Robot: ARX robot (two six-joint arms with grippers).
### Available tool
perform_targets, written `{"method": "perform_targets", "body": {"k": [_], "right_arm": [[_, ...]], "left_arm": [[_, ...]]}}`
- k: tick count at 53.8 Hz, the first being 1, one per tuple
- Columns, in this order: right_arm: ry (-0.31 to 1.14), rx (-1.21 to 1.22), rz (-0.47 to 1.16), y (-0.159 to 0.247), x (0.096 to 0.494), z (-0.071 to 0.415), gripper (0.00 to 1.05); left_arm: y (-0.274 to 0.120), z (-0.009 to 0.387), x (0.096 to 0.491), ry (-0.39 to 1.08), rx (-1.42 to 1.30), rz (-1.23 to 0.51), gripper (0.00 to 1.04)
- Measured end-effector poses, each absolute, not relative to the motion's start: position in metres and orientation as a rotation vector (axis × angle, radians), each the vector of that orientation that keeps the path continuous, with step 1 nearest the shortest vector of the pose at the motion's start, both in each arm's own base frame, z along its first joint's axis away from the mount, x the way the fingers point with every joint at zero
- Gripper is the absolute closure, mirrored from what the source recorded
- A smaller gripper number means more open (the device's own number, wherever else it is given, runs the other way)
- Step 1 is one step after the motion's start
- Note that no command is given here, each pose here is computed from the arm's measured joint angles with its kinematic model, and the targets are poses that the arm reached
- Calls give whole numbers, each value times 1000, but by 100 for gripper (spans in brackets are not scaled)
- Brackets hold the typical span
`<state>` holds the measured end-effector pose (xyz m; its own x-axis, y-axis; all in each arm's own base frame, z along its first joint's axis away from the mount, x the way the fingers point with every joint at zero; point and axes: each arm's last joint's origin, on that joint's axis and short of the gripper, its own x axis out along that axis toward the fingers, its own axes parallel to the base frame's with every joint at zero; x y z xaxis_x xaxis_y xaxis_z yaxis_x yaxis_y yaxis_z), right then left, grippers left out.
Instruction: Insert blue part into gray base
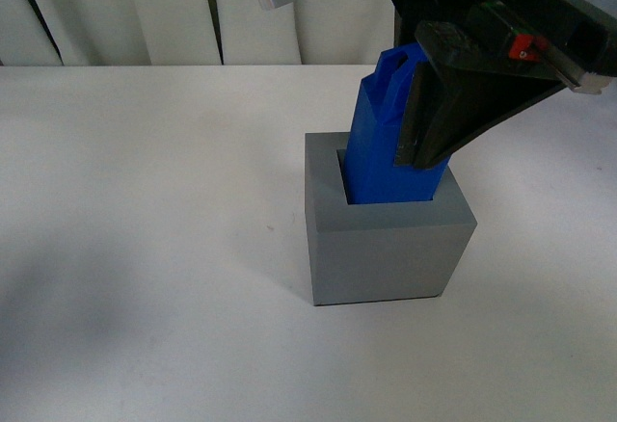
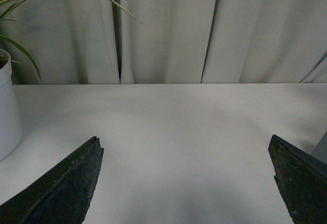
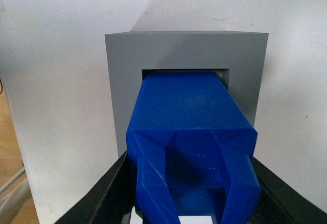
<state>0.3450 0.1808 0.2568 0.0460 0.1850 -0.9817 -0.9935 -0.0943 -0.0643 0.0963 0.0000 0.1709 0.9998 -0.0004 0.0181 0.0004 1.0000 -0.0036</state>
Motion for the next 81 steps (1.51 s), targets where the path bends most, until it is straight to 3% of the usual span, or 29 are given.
{"method": "perform_targets", "body": {"k": [7, 17, 43, 56, 68, 81], "right_arm": [[975, -1161, 1324, 181, 345, 256, 30], [948, -1130, 1324, 178, 344, 264, 5], [764, -1055, 1224, 135, 326, 316, 7], [621, -928, 1081, 75, 312, 328, 7], [442, -827, 953, 46, 299, 330, 7], [450, -798, 935, 44, 297, 327, 7]], "left_arm": [[0, 171, 96, -18, -4, 0, 6], [0, 171, 96, -18, -4, 0, 6], [0, 171, 96, -18, -4, 0, 6], [0, 171, 96, -18, -4, 0, 6], [0, 171, 96, -18, -4, 0, 6], [0, 171, 96, -18, -4, 0, 6]]}}
